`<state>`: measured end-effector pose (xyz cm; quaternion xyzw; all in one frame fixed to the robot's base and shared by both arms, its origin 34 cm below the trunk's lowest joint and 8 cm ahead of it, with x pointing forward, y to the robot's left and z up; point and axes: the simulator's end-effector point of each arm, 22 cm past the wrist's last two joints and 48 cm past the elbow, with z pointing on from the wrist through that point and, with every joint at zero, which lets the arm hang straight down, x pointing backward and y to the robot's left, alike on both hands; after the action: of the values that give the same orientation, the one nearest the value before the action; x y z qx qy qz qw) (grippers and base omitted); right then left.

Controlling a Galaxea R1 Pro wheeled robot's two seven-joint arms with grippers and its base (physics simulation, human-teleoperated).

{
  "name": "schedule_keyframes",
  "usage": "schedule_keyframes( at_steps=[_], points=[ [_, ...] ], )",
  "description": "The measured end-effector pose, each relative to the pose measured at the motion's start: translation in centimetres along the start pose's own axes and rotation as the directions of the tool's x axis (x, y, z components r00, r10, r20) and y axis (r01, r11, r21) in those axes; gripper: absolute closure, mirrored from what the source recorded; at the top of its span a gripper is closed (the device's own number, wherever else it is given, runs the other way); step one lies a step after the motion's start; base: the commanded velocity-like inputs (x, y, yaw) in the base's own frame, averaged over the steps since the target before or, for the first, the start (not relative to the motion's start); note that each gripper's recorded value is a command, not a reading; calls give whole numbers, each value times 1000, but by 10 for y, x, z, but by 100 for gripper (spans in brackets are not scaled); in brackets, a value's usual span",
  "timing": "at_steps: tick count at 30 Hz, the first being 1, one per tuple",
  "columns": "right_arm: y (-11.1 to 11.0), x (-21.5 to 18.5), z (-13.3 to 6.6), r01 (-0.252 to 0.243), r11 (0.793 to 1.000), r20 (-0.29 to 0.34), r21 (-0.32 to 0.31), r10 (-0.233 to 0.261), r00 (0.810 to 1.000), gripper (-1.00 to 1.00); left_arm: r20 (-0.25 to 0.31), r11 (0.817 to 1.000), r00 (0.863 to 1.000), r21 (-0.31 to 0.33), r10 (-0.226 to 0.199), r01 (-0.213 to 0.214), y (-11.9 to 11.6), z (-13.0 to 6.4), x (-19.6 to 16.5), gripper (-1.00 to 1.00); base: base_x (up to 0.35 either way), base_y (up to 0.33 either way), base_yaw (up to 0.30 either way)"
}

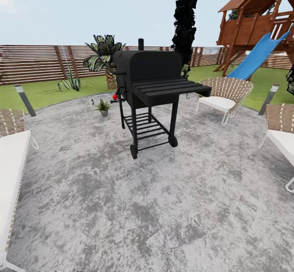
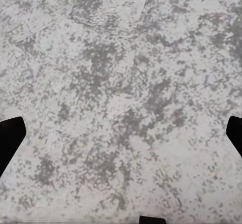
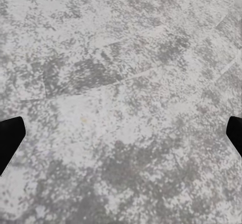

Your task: Pick up the pesticide atomizer in the garden and spray insectifuge to fully cover both potted plants in the garden.

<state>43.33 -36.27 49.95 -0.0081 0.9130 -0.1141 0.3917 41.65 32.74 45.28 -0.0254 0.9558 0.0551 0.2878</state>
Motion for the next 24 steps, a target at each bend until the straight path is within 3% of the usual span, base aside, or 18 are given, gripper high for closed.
schedule_keyframes(
  at_steps=[14, 24],
  points=[
    [0, -6, 0, -1, 1000, 14, -1, 1, 1000, -100, 13, 1000, 1000, -2, -5, 5, 1, -1, -6, -100, 0, 0, 226],
    [4, 4, 11, 0, 1000, 23, -2, 0, 1000, -100, 23, 1000, 1000, -6, -10, 10, 1, 13, 1, -100, 0, 0, 214]
  ],
)
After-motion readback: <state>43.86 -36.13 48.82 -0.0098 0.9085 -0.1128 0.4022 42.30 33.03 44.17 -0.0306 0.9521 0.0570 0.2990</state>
